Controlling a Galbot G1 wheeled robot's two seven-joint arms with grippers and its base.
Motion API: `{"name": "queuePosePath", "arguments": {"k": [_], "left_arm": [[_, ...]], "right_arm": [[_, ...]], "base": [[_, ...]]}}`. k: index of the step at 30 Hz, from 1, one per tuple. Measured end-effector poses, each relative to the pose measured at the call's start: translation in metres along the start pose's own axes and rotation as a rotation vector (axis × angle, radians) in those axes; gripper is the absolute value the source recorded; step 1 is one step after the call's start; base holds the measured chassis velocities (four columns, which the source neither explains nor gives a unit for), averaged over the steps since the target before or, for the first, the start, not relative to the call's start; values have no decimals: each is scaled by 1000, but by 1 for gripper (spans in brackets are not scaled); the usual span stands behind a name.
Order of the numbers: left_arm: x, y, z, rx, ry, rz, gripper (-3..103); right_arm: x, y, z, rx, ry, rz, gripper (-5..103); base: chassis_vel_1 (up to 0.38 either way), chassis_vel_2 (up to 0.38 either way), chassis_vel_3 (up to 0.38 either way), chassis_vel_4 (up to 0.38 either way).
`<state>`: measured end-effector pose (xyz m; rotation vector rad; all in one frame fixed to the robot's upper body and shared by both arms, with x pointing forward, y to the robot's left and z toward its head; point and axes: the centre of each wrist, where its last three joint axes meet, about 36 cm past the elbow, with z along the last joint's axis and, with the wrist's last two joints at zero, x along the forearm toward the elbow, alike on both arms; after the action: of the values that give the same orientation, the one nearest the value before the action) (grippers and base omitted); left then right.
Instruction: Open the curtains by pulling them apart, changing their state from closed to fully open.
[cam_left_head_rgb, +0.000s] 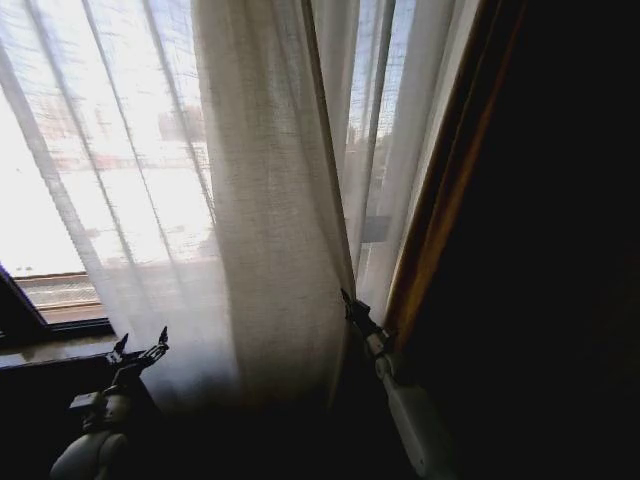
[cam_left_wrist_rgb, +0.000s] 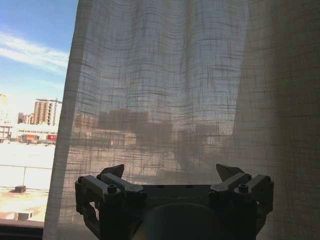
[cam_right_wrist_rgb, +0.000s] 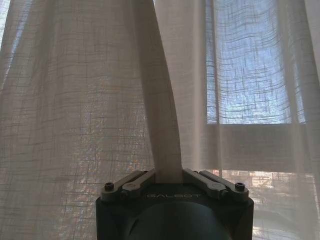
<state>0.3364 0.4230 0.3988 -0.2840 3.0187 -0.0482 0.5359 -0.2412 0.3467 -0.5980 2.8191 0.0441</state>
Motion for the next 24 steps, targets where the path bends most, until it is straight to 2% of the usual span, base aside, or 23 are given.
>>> {"name": "queuePosePath", "arguments": {"k": [7, 24], "left_arm": [[0, 0, 0, 0, 0, 1, 100], [0, 0, 0, 0, 0, 0, 100]], "right_arm": [[-2, 2, 0, -18, -32, 26, 0], [3, -5, -1, 21, -16, 13, 0]], "base": [[-169, -182, 173, 170], [14, 18, -11, -22]]}}
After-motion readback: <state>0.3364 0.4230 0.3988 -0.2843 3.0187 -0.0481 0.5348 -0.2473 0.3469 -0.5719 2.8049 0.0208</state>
